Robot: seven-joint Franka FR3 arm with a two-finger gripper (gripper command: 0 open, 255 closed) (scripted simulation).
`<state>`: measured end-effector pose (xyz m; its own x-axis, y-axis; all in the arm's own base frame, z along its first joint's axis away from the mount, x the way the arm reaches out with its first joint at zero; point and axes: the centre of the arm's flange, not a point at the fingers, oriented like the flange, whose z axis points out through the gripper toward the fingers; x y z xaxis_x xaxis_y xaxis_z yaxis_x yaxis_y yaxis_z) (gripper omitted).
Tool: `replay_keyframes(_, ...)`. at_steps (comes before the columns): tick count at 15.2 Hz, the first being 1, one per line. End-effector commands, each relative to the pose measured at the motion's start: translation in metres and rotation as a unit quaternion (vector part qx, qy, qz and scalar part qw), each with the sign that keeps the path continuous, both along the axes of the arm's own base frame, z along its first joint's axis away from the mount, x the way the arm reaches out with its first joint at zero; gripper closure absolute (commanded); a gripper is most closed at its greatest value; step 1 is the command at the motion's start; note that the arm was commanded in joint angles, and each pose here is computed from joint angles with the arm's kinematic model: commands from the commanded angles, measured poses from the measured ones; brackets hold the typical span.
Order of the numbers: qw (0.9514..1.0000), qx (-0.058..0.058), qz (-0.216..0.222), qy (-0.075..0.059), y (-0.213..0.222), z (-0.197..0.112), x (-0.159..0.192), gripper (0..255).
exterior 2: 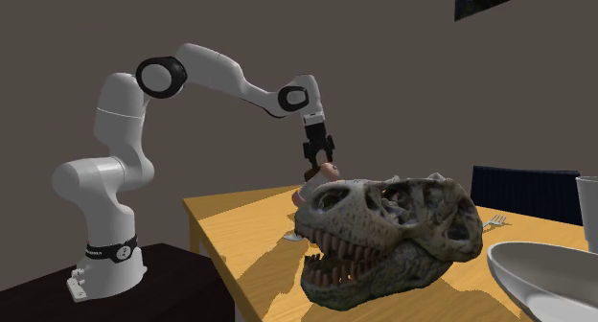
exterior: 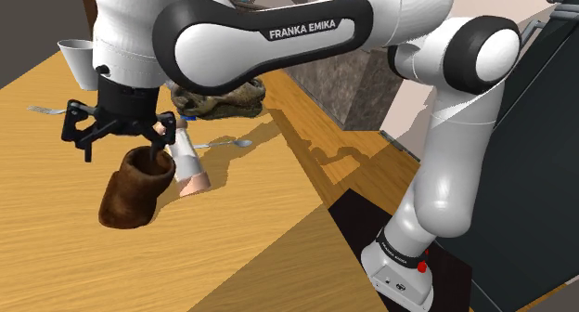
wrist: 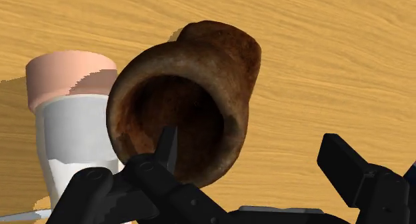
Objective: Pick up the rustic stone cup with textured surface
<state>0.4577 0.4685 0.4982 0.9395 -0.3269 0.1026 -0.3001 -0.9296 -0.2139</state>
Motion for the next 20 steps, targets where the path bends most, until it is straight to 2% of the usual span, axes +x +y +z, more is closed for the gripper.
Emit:
replay_keyframes(1,1.0000,0.001,-0.001,-0.001,0.003,-0.011,0.001,0)
replay_keyframes(7,1.0000,0.001,-0.001,-0.001,0.003,-0.035,0.001,0)
replay_keyframes(8,1.0000,0.001,-0.001,-0.001,0.003,-0.036,0.001,255)
replay_keyframes(17,1.0000,0.001,-0.001,-0.001,0.003,-0.035,0.001,255)
replay_keyframes(20,1.0000,0.001,-0.001,-0.001,0.003,-0.019,0.001,255)
